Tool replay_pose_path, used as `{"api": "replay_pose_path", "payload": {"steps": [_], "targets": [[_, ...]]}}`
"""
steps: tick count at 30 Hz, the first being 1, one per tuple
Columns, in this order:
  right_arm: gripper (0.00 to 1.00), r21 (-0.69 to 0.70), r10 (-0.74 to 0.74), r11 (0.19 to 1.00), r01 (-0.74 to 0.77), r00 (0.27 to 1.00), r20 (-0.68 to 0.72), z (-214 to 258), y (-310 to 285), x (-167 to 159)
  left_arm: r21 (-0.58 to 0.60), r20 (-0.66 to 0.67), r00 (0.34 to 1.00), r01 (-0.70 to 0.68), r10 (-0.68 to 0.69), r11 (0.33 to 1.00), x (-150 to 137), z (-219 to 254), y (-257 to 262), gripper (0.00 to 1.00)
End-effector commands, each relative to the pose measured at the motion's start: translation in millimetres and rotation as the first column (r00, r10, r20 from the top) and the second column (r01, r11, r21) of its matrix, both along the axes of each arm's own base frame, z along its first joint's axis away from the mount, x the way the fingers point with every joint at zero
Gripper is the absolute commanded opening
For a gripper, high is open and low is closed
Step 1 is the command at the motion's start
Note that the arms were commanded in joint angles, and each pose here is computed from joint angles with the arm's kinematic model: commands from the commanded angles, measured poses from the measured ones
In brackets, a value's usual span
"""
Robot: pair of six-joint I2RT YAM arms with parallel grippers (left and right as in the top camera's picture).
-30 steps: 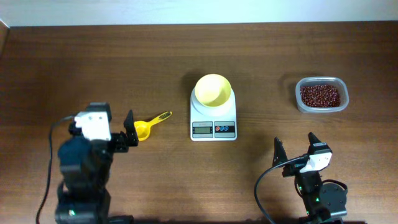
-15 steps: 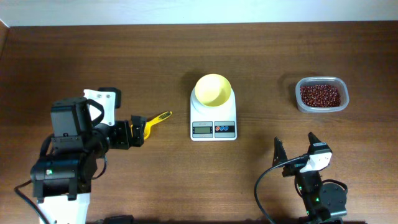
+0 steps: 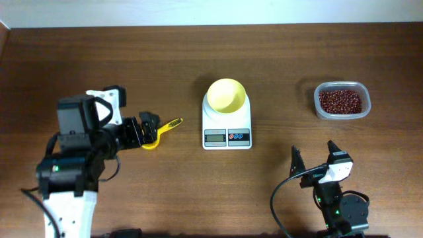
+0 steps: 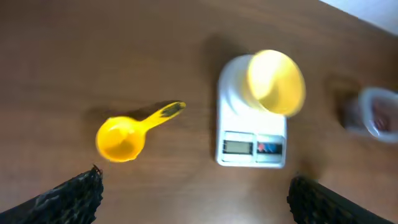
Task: Scoop item into bowl and weigh 50g on scale
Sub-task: 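Move the left gripper down over the yellow scoop's cup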
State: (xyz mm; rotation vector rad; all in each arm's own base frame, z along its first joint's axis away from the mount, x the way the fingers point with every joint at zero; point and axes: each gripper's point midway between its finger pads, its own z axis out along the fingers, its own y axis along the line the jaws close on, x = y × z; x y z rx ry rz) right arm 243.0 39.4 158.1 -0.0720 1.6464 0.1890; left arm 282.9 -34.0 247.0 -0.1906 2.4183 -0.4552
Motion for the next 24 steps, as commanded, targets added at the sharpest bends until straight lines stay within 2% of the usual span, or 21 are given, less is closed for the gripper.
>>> {"api": "replay_pose_path", "payload": {"steps": [1,4,6,8,12,16,20,21,24], "targets": [[0.99,-0.001,-0.003,1.0,0.003,1.0,-0.003,-2.0,-0.1,-0.2,-0.009,-0.102,0.946,-0.31,0.308,0.951,16.4,-12.4,33.6,0.99],[0.99,-0.001,-0.003,1.0,0.003,1.0,-0.003,-2.0,-0.1,-0.2,0.02,-0.176,0.906,-0.387,0.384,0.922,26.9,-9.8,43.9,0.99],[0.99,-0.001,-0.003,1.0,0.003,1.0,-0.003,-2.1,-0.1,-0.1,0.054,-0.249,0.843,-0.479,0.477,0.876,30.6,-10.4,54.5,0.99],[0.99,-0.001,-0.003,1.0,0.003,1.0,-0.003,-2.0,-0.1,-0.2,0.041,-0.338,0.77,-0.563,0.542,0.826,32.5,-24.7,54.5,0.99],[0.99,-0.001,-0.003,1.0,0.003,1.0,-0.003,-2.1,-0.2,-0.1,0.078,-0.526,0.566,-0.711,0.635,0.699,18.4,-61.8,50.8,1.0],[0.99,-0.001,-0.003,1.0,0.003,1.0,-0.003,-2.1,-0.2,-0.1,0.133,-0.653,0.335,-0.832,0.679,0.539,-3.1,-105.9,40.9,0.95],[0.99,-0.001,-0.003,1.0,0.003,1.0,-0.003,-2.1,-0.1,-0.1,0.136,-0.713,0.223,-0.886,0.665,0.443,-12.4,-147.4,24.4,0.94],[0.99,-0.001,-0.003,1.0,0.003,1.0,-0.003,-2.1,-0.2,-0.1,0.131,-0.724,0.19,-0.906,0.664,0.402,-13.8,-165.3,17.7,0.91],[0.99,-0.001,-0.003,1.0,0.003,1.0,-0.003,-2.1,-0.1,-0.1,0.085,-0.718,0.193,-0.929,0.668,0.359,-7.4,-190.8,12.6,0.88]]}}
